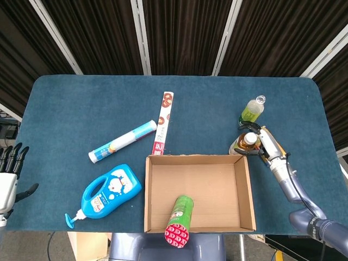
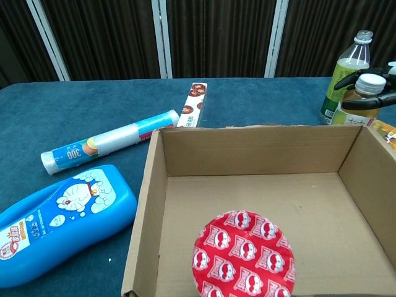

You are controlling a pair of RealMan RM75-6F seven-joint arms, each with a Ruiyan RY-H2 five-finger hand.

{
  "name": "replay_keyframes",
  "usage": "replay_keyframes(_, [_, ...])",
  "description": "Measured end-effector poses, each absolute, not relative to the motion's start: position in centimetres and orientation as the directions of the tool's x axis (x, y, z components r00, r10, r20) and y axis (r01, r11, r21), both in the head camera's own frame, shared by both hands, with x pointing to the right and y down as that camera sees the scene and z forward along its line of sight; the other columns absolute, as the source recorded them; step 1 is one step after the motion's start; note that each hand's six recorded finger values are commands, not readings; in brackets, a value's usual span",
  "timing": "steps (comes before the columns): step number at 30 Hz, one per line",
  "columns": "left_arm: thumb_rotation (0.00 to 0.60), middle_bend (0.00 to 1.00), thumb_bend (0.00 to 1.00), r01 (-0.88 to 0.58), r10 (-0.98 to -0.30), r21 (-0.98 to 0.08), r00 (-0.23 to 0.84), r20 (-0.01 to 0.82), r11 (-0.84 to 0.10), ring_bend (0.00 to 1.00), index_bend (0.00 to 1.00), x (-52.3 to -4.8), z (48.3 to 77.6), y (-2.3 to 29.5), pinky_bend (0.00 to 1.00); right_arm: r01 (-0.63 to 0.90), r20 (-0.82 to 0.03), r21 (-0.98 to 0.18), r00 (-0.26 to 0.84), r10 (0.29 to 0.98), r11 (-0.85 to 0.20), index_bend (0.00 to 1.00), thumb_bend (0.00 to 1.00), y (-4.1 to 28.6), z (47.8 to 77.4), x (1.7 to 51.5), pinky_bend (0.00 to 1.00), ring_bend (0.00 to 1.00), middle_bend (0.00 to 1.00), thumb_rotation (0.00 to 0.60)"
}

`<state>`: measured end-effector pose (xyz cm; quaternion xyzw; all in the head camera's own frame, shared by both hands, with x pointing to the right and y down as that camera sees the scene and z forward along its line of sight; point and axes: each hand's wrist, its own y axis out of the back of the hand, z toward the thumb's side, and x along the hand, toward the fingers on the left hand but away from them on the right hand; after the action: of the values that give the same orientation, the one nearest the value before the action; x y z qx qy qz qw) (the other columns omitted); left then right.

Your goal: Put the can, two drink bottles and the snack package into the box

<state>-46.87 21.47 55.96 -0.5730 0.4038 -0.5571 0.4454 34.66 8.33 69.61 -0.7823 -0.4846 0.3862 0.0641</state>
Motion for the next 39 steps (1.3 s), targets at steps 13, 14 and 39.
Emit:
replay_keyframes(13, [0.6, 0.0, 0.09, 0.029, -0.96, -0.961, 0.052, 0.275, -0.274, 0.0, 0.0, -47.0, 55.8, 21.4, 0.05, 0.705, -0.554, -0.478, 0.222, 0.803, -0.525, 0.63, 0.33, 9.6, 71.3, 34.9, 0.7, 0.5, 0.54, 0.6])
replay_keyframes(14, [0.6, 0.0, 0.09, 0.03, -0.96, -0.961, 0.053, 0.275, -0.274, 0.0, 0.0, -47.0, 55.8, 21.4, 0.05, 0.705, -0.552, -0.481, 0.219, 0.804, -0.522, 0.65, 0.35, 9.6, 71.3, 34.9, 0.73, 0.52, 0.56, 0.6])
replay_keyframes(39, [0.6, 0.0, 0.09, -0.005, -0.966, -0.969, 0.079, 0.245, -0.246, 0.0, 0.0, -46.7, 54.6, 21.7, 0.05, 0.687, -0.362, -0.503, 0.385, 0.849, -0.525, 0.72, 0.42, 6.5, 61.5, 26.6, 0.81, 0.59, 0.62, 0.6])
